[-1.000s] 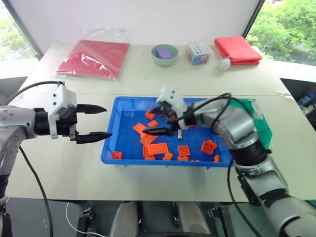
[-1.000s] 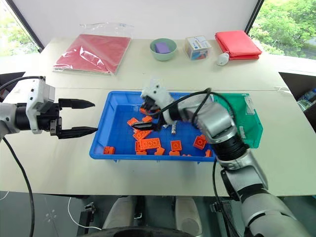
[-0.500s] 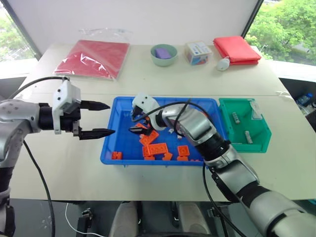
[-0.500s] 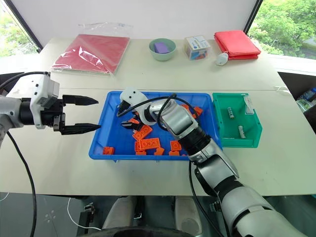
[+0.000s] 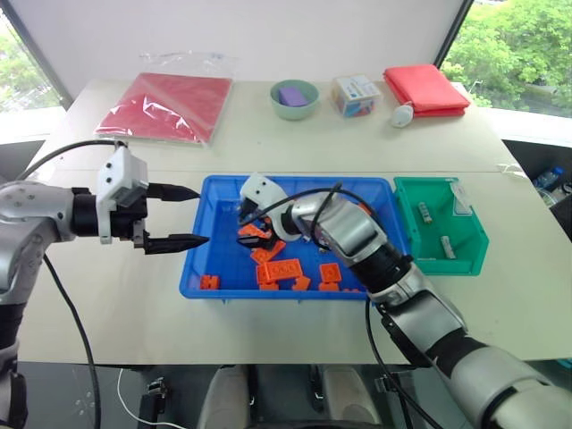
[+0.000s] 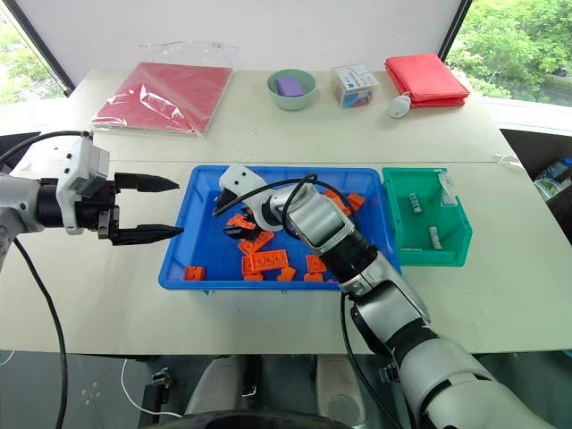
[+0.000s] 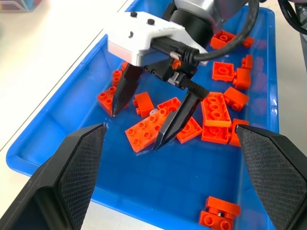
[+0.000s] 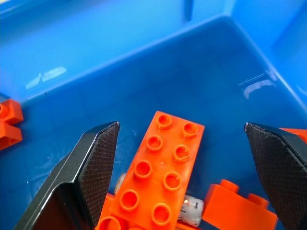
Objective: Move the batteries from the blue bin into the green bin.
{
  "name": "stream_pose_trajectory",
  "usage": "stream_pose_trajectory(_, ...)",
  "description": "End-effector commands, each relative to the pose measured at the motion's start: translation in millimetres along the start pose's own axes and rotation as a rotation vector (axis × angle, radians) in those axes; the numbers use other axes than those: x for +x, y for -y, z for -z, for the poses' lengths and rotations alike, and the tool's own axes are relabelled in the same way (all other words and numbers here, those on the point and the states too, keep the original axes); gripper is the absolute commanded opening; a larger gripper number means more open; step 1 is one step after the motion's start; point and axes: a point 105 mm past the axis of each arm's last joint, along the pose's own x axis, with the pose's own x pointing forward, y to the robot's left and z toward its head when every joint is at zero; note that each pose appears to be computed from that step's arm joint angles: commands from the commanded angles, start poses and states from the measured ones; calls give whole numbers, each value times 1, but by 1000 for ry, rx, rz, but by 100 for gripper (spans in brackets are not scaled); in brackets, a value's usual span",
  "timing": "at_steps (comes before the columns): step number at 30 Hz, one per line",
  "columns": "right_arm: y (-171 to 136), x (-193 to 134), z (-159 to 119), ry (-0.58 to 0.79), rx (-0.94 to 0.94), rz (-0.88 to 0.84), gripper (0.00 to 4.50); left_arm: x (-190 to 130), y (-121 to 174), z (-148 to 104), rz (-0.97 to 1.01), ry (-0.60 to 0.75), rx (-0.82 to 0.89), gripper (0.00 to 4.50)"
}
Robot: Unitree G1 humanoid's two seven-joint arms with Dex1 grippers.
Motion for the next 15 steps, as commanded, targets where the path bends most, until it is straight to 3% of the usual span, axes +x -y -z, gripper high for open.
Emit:
stream_pose_trajectory(1, 0, 5, 2, 4, -10, 7, 429, -2, 0, -10, -2, 6, 43, 450)
stream_pose_trajectory(4, 0, 7, 3, 3, -4, 6, 349, -2, 0, -10, 2, 6, 44, 450)
stream_pose_trajectory(8, 0, 6, -3, 25, -9, 3, 139, -2, 0, -10, 4, 6, 43, 450)
stream_pose_trajectory(9, 0, 5, -7, 39, -7, 0, 123, -2, 0, -10, 4, 5, 42, 450)
stream_pose_trajectory(15, -6, -9, -29, 109, 26, -41, 125, -1, 0, -8, 4, 5, 38, 450)
